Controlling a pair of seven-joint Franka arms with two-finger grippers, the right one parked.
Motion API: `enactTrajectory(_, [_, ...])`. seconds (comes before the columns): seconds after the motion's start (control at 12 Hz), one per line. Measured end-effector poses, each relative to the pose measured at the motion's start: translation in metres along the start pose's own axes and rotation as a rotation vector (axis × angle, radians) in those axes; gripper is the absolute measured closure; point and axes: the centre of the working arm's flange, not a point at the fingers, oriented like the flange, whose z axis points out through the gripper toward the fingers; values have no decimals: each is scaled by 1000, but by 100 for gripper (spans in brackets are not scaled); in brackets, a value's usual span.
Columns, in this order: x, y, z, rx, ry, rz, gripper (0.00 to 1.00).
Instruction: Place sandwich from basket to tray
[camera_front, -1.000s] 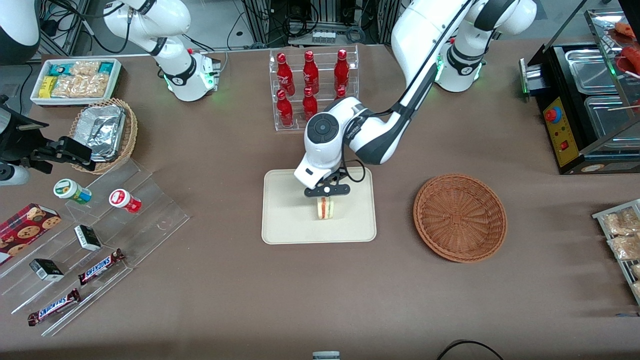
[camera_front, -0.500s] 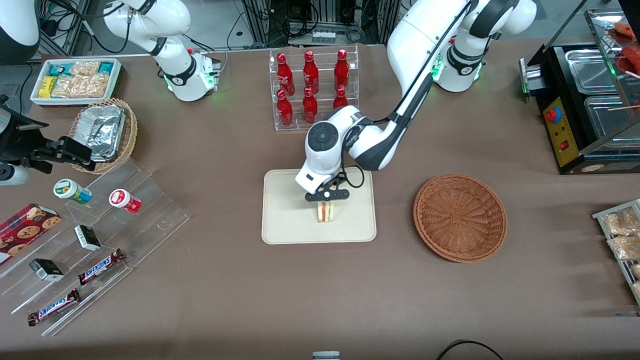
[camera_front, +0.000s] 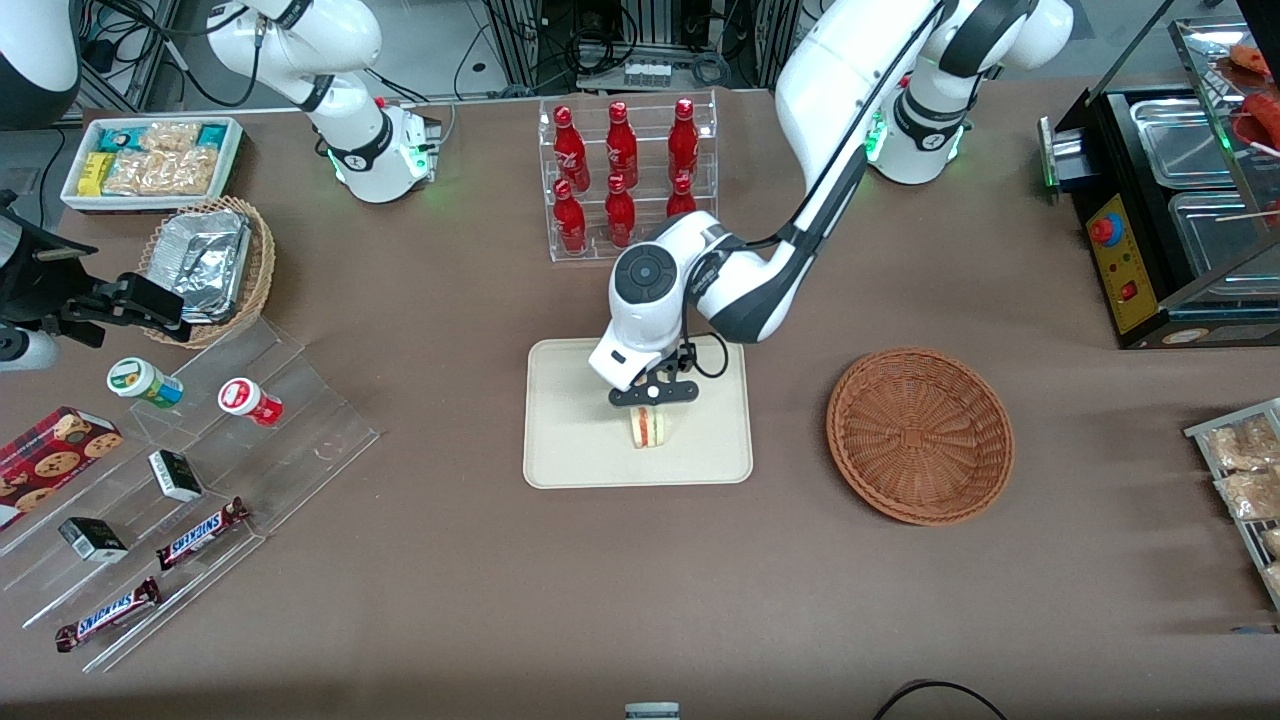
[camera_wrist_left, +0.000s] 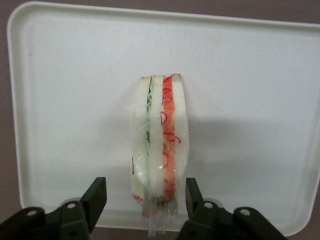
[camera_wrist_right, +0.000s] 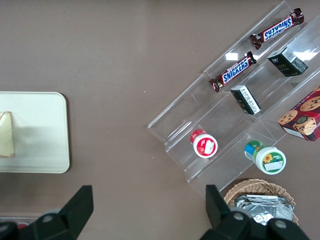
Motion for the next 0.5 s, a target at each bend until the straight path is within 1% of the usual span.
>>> enactTrajectory(0.08, [5, -8, -31, 19, -8, -14, 15])
enactTrajectory(0.17, [9, -24, -72, 41, -16, -35, 4])
enactTrajectory(0.25, [14, -46, -118, 56, -20, -63, 0])
enactTrajectory(0.33, [15, -82, -181, 72, -22, -102, 0])
enactTrajectory(0.42, [13, -101, -209, 82, -25, -120, 0])
enactTrajectory(0.5, [12, -122, -230, 101, -38, -146, 0])
